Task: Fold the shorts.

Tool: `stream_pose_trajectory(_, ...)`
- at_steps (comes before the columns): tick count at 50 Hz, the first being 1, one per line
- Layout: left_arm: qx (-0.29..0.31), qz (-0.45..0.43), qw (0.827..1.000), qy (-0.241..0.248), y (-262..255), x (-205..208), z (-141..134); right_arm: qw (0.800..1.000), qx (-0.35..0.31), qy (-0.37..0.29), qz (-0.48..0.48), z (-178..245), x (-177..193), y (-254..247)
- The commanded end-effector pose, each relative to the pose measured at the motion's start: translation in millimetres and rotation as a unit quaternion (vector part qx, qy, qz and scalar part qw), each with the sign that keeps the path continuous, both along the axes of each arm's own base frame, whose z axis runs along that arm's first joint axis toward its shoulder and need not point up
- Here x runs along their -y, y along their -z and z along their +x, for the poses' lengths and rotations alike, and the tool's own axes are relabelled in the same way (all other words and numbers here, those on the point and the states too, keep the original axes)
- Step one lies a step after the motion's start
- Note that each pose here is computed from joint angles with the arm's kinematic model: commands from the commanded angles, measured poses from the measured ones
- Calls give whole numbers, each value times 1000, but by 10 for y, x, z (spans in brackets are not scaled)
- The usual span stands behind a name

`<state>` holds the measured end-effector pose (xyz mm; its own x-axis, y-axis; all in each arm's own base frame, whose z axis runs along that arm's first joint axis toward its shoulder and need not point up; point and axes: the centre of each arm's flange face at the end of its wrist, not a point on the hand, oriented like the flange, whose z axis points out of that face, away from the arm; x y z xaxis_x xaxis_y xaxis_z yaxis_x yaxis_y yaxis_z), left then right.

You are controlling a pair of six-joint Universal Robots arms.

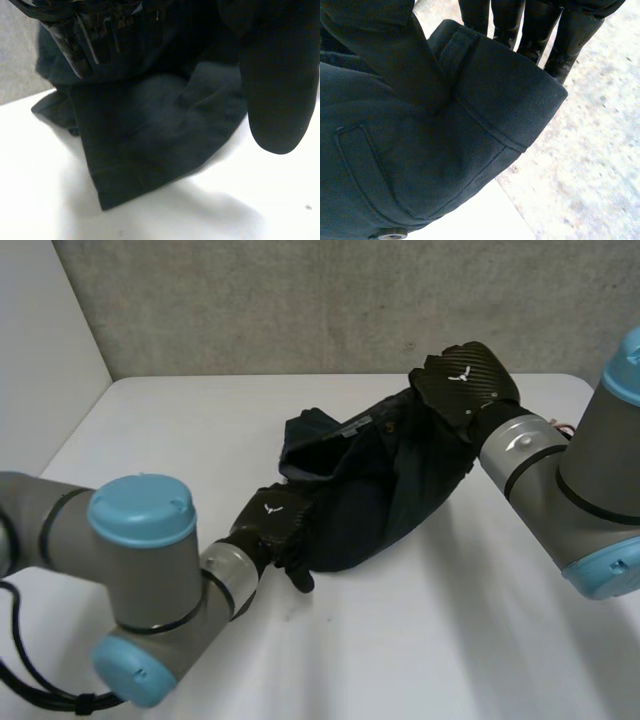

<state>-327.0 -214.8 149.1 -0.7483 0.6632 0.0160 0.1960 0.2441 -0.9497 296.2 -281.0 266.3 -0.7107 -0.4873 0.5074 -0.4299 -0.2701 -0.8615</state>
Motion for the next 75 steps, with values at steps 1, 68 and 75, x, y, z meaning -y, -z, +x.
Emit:
stream_pose_trajectory(1,9,40,999,-15,199,120,-141,999,38,26,12,-121,-68,-113)
stream_pose_trajectory(68,133,-133,982,33,-534,-18,-159,973,-73,63,209,-875,-216,379)
stream_pose_trajectory(75,126,-142,981,33,-619,-45,-163,981,-60,40,179,-816,-476,144)
